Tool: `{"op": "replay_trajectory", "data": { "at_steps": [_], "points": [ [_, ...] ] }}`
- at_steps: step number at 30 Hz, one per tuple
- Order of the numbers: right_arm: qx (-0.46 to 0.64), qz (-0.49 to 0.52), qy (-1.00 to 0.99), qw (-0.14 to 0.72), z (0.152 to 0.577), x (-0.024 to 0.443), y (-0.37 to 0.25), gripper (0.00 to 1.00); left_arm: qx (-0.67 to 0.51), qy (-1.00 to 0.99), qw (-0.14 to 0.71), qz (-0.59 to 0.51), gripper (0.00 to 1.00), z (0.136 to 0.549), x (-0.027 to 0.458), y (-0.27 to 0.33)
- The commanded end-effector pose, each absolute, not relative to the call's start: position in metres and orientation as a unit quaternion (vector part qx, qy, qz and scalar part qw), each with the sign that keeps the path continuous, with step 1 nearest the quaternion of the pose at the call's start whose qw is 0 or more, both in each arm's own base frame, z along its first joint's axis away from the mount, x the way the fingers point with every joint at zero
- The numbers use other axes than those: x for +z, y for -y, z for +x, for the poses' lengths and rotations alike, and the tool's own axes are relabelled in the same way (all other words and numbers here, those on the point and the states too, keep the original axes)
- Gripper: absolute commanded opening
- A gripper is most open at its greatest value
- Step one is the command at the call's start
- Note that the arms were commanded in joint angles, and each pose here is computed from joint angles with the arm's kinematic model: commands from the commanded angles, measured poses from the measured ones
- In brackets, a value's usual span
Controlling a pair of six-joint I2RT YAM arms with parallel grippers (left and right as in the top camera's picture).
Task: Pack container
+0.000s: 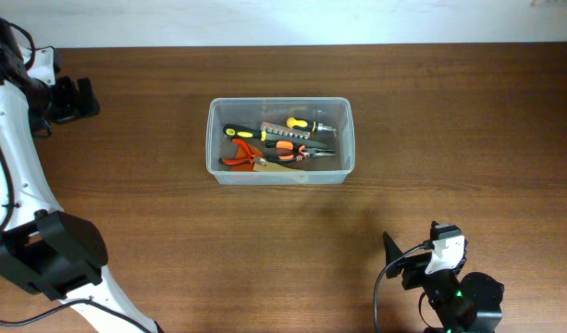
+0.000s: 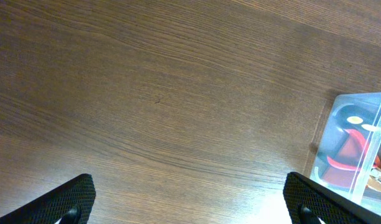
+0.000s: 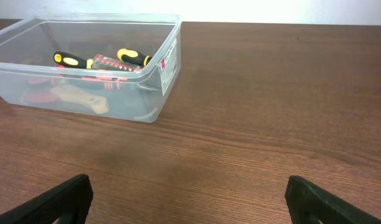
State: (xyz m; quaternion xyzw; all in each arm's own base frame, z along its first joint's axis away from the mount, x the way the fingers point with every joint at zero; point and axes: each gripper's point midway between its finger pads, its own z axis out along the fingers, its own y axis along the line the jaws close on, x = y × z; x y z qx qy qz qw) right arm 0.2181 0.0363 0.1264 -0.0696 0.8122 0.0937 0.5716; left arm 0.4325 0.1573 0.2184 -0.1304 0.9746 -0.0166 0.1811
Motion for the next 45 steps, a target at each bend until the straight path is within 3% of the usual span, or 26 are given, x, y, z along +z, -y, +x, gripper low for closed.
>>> {"op": "replay_trajectory", "data": {
  "at_steps": [1, 15, 26, 35, 45],
  "points": [
    [0.093, -0.066, -0.811, 0.574, 0.219, 0.126, -0.036, 0.99, -0.018, -0.971, 0.200, -0.132, 0.99, 0.429, 0.234, -0.154],
    [0.093, -0.066, -0.811, 0.574, 0.219, 0.126, -0.036, 0.99, 0.013, -0.923, 0.378, -0.069, 0.99, 0.358, 0.387, -0.087],
    [0.093, -0.066, -0.811, 0.574, 0.219, 0.126, -0.036, 0.99, -0.011, -0.772, 0.632, 0.068, 0.99, 0.341, 0.477, 0.012],
    [0.093, -0.066, -0.811, 0.574, 0.219, 0.126, -0.036, 0.99, -0.007, -0.682, 0.726, 0.089, 0.99, 0.299, 0.417, 0.025],
    [0.093, -0.066, -0.811, 0.574, 0.219, 0.126, -0.036, 0.99, 0.051, -0.680, 0.728, 0.072, 0.99, 0.246, 0.312, 0.007]
  ]
}}
